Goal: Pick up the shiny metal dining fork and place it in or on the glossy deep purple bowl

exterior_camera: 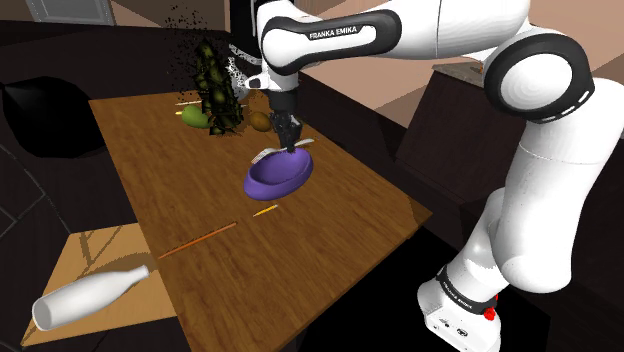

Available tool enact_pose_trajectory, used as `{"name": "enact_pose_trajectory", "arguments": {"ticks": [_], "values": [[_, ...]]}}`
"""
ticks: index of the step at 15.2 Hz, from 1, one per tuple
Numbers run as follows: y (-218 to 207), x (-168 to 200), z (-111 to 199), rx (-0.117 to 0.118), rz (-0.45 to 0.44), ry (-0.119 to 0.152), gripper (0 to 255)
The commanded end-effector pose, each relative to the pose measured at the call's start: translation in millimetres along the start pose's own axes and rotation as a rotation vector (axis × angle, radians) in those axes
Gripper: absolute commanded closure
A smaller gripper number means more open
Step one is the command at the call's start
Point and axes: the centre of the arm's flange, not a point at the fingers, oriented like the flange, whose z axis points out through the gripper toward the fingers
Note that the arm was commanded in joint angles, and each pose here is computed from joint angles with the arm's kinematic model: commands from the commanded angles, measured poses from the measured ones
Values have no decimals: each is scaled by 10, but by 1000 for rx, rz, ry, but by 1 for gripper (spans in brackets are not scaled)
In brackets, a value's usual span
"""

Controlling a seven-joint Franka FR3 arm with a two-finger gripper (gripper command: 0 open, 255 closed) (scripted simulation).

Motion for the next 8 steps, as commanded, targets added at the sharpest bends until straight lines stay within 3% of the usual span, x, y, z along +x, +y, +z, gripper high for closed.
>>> {"name": "enact_pose_trajectory", "arguments": {"ticks": [1,8], "values": [[17,11,100,-1,0,0,255],[47,26,244,-1,0,0,255]]}}
